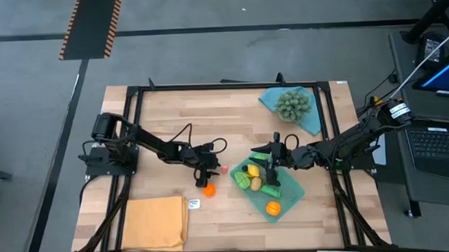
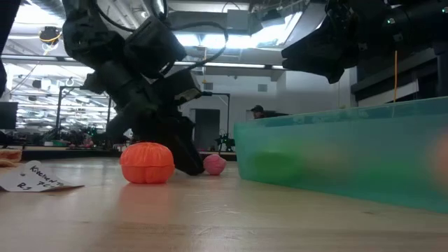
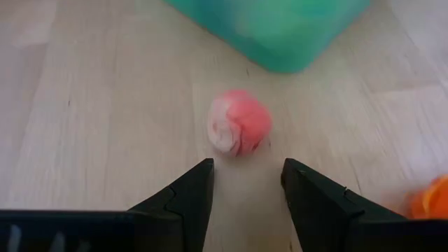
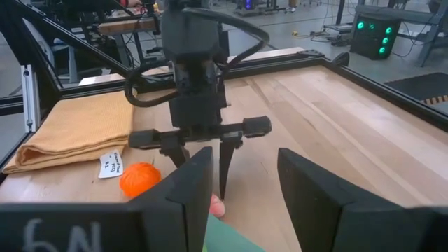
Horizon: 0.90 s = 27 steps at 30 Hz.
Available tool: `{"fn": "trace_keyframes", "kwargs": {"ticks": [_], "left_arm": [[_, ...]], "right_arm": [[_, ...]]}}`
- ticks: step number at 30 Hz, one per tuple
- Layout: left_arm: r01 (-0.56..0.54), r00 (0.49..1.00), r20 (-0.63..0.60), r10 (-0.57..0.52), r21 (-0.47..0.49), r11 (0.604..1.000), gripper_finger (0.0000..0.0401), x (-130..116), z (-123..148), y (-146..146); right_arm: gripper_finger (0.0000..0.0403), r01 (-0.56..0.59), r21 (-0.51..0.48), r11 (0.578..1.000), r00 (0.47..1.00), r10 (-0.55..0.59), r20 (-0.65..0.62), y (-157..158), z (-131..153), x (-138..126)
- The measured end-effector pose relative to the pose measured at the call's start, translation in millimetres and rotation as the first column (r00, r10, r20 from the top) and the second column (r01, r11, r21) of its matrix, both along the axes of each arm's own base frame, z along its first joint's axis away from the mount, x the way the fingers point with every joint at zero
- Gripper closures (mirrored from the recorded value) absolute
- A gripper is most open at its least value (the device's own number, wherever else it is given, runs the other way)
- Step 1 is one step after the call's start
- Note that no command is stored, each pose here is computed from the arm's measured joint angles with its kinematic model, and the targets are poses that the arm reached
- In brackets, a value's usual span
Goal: Pick and placing Produce into tupperware
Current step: Put the apricot into the green bin
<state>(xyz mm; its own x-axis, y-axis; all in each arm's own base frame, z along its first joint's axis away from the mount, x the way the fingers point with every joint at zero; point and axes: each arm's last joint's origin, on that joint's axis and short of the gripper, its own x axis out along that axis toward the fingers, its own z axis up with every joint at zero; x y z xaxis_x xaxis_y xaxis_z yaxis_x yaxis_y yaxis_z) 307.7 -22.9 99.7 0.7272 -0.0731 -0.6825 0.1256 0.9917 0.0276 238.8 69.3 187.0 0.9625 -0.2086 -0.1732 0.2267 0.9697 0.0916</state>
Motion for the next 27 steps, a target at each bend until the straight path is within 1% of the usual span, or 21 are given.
{"fn": "trace_keyframes", "kwargs": {"ticks": [9,17,27], "left_arm": [[0.001,0.999,0.051,-0.001,0.004,1.000,0.0236,5.1,-0.1,-0.2],[-0.001,0.997,0.073,0.001,0.003,1.000,0.0236,6.7,1.7,-0.3],[-0.001,0.998,0.061,0.001,0.002,1.000,0.0236,6.8,-2.2,-0.3]], "right_arm": [[0.0240,0.000,0.002,1.000,1.000,0.000,0.004,0.0,0.4,0.1],[0.0240,0.000,0.002,1.000,1.000,0.000,0.004,0.0,0.4,0.1],[0.0240,0.000,0.002,1.000,1.000,0.000,0.005,0.0,0.5,0.1]]}}
